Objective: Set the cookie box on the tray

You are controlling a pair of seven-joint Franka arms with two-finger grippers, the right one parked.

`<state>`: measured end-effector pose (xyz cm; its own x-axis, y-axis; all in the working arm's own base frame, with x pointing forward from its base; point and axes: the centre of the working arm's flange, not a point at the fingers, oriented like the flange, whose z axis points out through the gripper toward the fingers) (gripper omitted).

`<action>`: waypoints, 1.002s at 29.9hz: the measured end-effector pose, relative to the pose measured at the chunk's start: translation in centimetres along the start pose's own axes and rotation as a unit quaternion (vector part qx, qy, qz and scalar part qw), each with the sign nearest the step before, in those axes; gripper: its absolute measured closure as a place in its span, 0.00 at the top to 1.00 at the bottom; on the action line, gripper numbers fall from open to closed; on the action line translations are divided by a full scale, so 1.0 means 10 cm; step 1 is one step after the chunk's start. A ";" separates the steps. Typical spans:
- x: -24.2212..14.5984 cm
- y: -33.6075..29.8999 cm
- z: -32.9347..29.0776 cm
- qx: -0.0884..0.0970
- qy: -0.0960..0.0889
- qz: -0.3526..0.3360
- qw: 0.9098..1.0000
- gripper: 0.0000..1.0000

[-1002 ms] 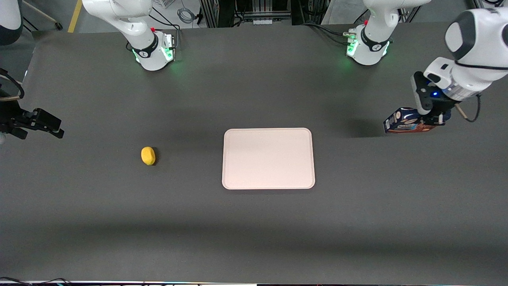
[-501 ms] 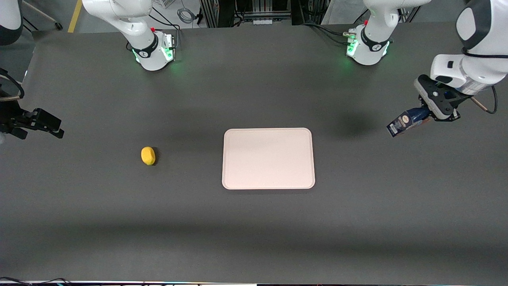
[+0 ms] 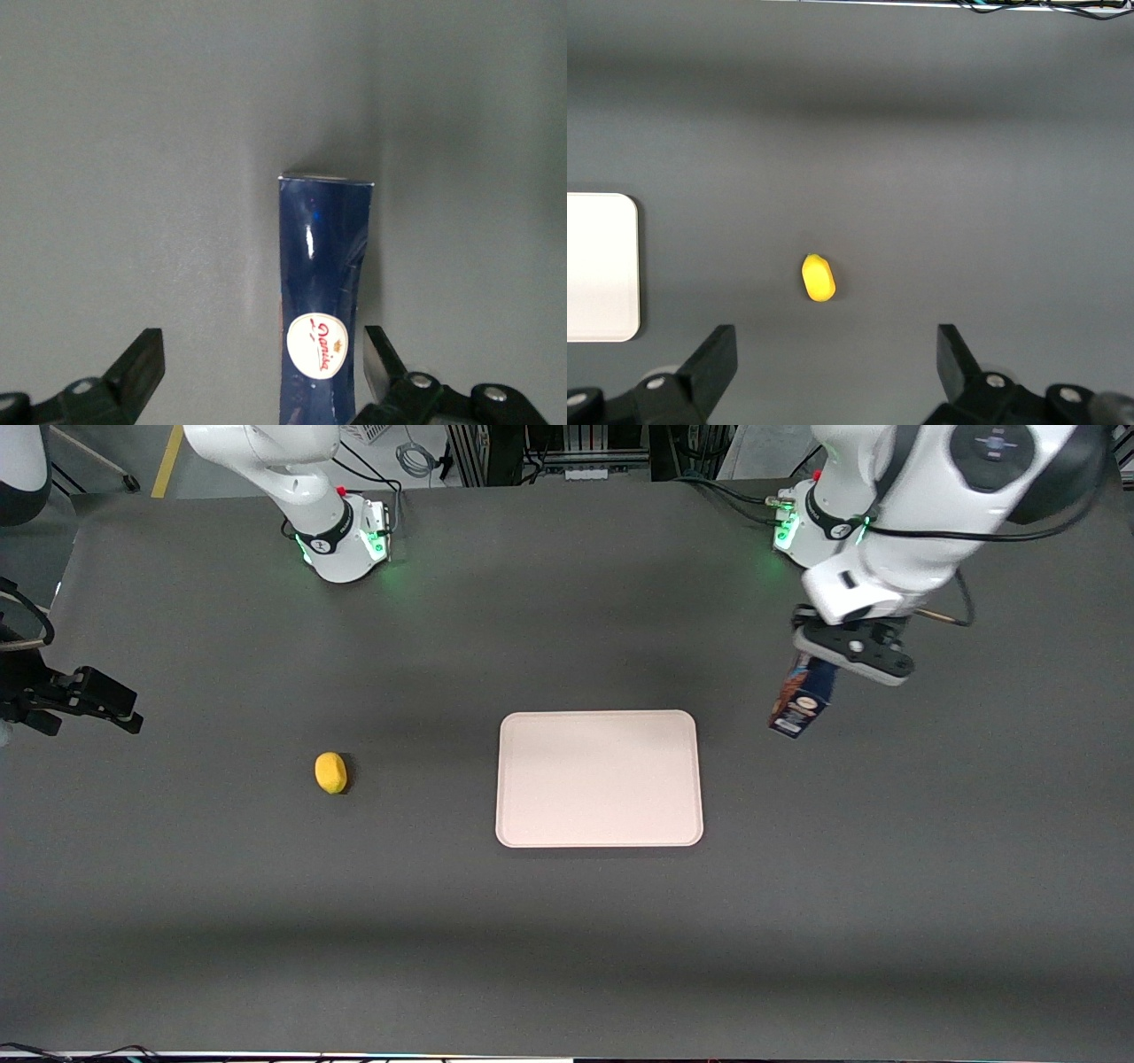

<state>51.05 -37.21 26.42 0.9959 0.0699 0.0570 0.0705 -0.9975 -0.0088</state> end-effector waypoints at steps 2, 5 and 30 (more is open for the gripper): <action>0.06 -0.01 -0.05 -0.001 0.004 0.000 1.000 1.00; 0.17 -0.04 -0.16 0.006 0.004 0.009 1.000 1.00; 0.88 -1.48 -2.51 0.003 -0.030 0.167 0.986 1.00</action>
<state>57.40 -22.14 52.07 0.9652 -0.2614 -0.0086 -0.2615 -0.9650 -0.0222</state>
